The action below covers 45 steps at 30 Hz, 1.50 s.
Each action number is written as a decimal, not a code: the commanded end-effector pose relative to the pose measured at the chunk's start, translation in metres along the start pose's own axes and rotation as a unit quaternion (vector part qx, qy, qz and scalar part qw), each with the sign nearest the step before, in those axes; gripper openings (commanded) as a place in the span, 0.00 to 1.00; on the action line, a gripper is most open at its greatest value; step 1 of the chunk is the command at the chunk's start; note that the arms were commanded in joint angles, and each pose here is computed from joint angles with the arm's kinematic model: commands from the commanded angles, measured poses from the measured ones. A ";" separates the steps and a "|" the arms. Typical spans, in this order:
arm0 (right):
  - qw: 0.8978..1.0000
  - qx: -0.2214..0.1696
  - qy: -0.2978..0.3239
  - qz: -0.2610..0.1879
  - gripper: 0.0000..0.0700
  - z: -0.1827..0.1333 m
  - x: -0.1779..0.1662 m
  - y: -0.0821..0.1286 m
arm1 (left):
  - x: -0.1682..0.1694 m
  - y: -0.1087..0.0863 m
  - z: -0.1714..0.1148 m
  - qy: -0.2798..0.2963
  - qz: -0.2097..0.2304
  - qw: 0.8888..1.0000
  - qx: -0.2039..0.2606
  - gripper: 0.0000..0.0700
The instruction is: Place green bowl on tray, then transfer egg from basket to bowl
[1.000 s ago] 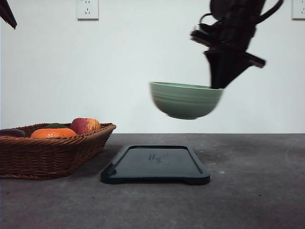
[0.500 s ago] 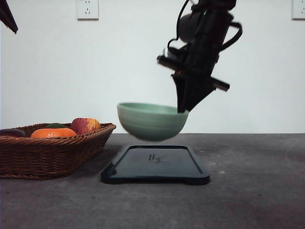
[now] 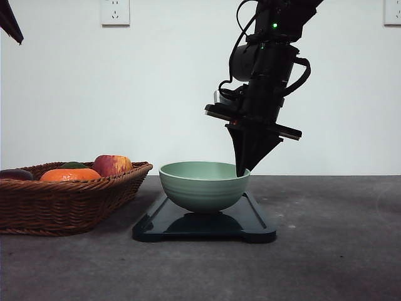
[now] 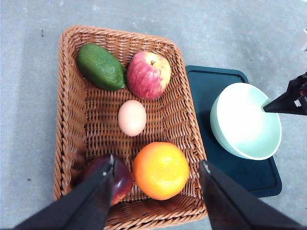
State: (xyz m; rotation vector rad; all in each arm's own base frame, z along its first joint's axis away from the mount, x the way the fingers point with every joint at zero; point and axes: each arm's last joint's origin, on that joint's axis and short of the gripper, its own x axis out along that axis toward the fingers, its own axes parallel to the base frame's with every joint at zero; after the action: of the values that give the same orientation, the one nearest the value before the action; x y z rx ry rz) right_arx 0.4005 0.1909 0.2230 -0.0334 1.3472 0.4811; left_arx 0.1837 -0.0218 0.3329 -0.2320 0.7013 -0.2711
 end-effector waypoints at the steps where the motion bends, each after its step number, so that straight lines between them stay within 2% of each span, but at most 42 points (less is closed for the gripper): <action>1: 1.000 -0.001 -0.004 0.001 0.02 0.005 0.005 0.002 | -0.002 -0.002 0.006 -0.009 -0.004 1.000 0.007 0.50; 2: 1.000 -0.001 -0.004 0.000 0.07 0.005 0.005 0.002 | -0.002 -0.002 0.006 -0.009 -0.003 1.000 0.007 0.50; 5: 1.000 0.000 -0.002 0.002 0.31 0.005 0.005 0.002 | -0.002 -0.002 0.005 -0.005 -0.003 1.000 0.006 0.50; 6: 1.000 -0.001 -0.002 0.004 0.35 0.005 0.005 0.003 | -0.002 -0.002 0.005 -0.004 -0.003 1.000 0.005 0.50; 11: 1.000 -0.003 -0.002 0.007 0.36 0.004 0.002 0.006 | -0.002 -0.002 0.003 0.004 -0.001 1.000 0.003 0.50; 15: 1.000 -0.007 -0.010 0.007 0.36 0.000 -0.017 0.010 | -0.002 -0.002 0.003 0.004 -0.001 1.000 0.003 0.50; 20: 0.998 -0.026 -0.062 -0.001 0.36 -0.007 -0.053 0.024 | -0.002 -0.002 0.003 0.004 -0.001 1.000 0.003 0.50; 24: 0.991 -0.048 -0.119 -0.022 0.36 -0.022 -0.065 0.035 | -0.002 -0.002 0.003 0.004 -0.001 1.000 0.003 0.50; 29: 0.980 -0.075 -0.186 -0.006 0.36 -0.060 -0.066 0.042 | -0.002 -0.002 0.003 0.003 -0.001 1.000 0.004 0.50; 34: 0.968 -0.089 -0.235 0.005 0.36 -0.107 -0.068 0.037 | -0.002 -0.002 0.003 0.003 -0.002 1.000 0.004 0.50; 45: 0.952 -0.080 -0.294 -0.035 0.36 -0.207 -0.086 0.012 | -0.002 -0.004 0.003 0.006 -0.008 1.000 0.010 0.50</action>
State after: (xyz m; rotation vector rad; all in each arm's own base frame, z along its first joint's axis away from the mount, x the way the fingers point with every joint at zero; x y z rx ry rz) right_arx 0.1963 0.1147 0.2535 -0.0692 0.7492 0.4863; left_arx 0.1816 -0.0241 0.3307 -0.2290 0.7319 -0.2800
